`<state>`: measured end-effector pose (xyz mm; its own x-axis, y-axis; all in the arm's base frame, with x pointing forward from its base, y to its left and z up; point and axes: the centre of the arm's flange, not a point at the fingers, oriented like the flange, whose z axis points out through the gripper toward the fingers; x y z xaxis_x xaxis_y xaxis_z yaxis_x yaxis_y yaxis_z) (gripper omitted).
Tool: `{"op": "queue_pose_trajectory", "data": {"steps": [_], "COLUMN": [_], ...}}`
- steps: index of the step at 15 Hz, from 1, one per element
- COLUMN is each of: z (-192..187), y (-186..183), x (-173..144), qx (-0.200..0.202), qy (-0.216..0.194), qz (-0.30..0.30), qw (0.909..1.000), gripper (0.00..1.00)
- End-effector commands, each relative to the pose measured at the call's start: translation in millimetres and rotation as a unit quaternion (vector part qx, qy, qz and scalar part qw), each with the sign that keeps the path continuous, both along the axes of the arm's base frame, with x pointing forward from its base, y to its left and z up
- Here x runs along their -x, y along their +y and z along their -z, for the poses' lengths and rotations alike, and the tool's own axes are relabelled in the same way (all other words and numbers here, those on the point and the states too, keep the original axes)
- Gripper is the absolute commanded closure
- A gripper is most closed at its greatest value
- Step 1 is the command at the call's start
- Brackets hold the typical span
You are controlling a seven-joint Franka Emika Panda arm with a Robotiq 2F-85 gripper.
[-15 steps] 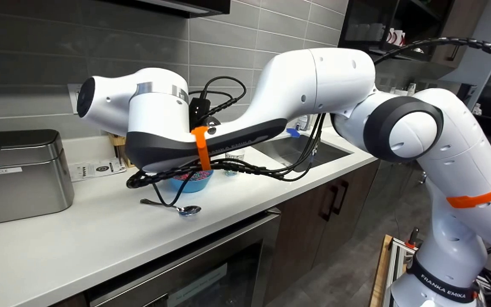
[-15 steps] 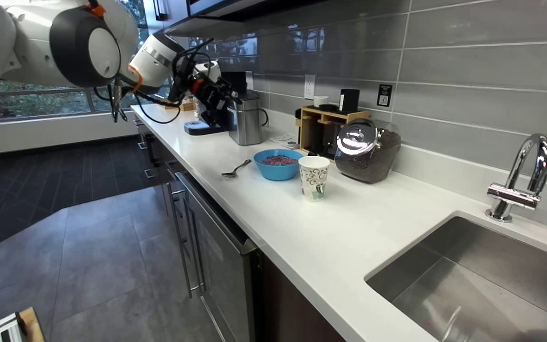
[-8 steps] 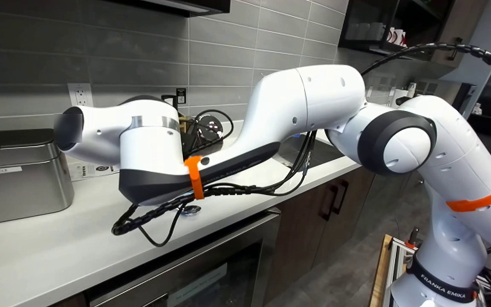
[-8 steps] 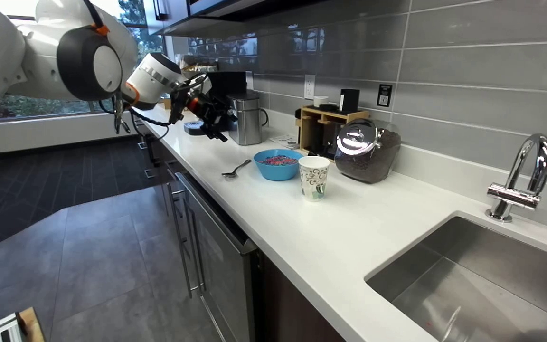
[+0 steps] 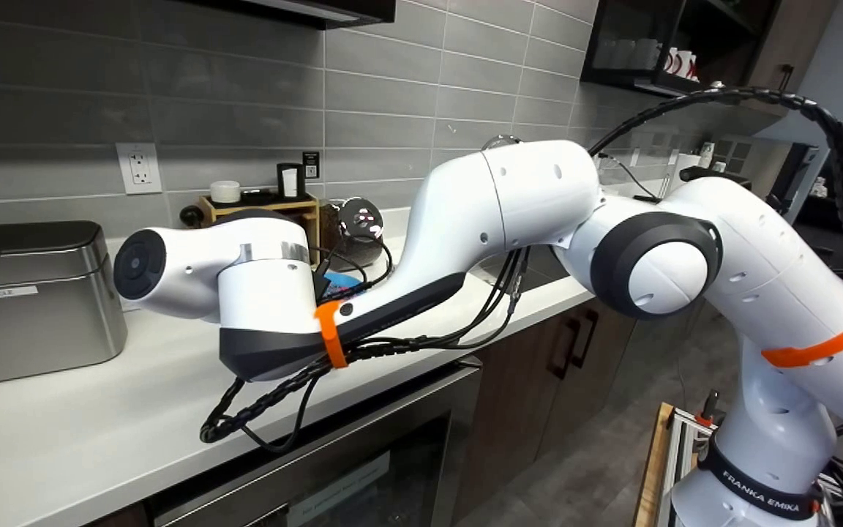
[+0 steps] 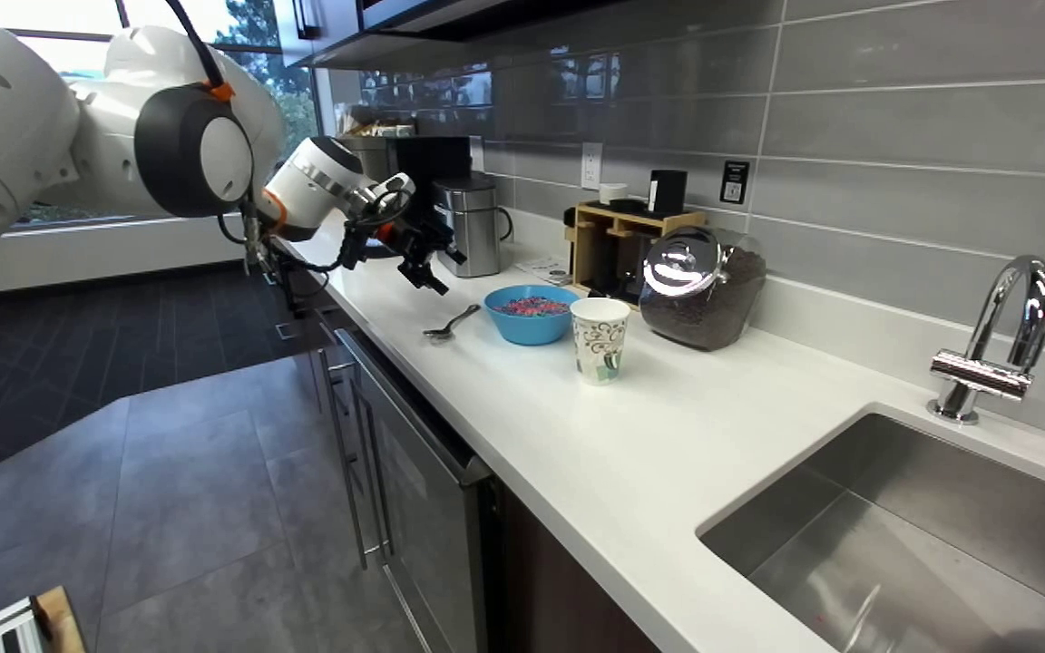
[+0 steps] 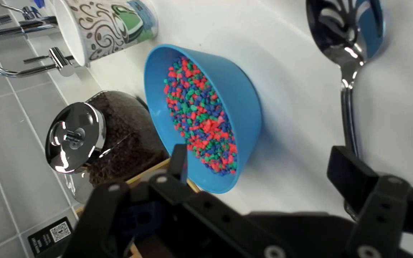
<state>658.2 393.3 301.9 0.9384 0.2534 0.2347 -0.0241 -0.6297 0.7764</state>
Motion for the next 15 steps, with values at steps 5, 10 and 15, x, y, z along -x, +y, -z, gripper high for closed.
{"op": "queue_pose_trajectory", "data": {"steps": [5, 10, 15], "z": [21, 30, 42], "y": [10, 10, 2], "x": [-12, -8, -9], "qx": [-0.054, -0.072, -0.051], "qy": [0.025, 0.095, 0.145], "qz": [-0.047, -0.074, -0.067], "qw": [0.9971, 0.9901, 0.9858], "gripper": [0.00, 0.00, 0.00]}}
